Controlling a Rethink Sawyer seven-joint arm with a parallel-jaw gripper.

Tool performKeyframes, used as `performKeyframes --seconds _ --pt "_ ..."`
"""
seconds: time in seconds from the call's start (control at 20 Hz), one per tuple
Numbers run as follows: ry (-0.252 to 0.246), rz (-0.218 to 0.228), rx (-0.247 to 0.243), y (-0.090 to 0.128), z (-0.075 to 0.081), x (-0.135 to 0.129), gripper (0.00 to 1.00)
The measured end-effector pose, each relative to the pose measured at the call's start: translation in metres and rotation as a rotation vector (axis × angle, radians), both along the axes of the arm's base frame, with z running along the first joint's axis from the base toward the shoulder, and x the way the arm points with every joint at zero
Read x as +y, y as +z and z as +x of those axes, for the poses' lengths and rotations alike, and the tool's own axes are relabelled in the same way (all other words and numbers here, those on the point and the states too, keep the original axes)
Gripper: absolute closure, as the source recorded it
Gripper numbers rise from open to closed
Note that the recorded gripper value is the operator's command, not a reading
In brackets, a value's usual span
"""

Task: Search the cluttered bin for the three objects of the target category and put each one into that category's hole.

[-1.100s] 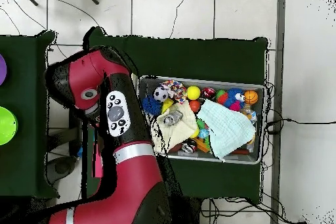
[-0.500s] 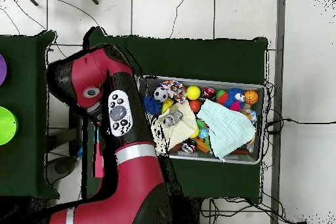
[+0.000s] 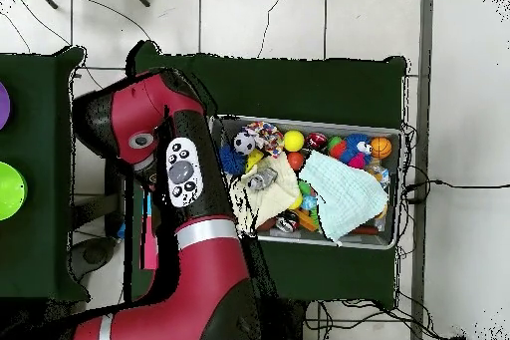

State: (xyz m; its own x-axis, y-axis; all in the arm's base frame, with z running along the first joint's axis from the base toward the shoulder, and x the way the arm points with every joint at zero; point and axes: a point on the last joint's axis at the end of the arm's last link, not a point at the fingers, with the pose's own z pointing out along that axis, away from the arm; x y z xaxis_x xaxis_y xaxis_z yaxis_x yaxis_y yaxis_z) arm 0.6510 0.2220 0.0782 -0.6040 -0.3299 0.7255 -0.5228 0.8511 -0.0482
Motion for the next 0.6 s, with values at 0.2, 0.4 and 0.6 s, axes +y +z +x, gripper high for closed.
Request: performKeyframes --seconds 0.2,0.4,0.6 --pt "-0.008 0.001 0.009 0.003 -0.001 0.003 0.0" --pt "-0.021 -0.003 0.037 0.01 -0.002 0.008 0.0" --pt "-0.036 -0.027 0.084 0.024 -0.003 0.014 0.0"
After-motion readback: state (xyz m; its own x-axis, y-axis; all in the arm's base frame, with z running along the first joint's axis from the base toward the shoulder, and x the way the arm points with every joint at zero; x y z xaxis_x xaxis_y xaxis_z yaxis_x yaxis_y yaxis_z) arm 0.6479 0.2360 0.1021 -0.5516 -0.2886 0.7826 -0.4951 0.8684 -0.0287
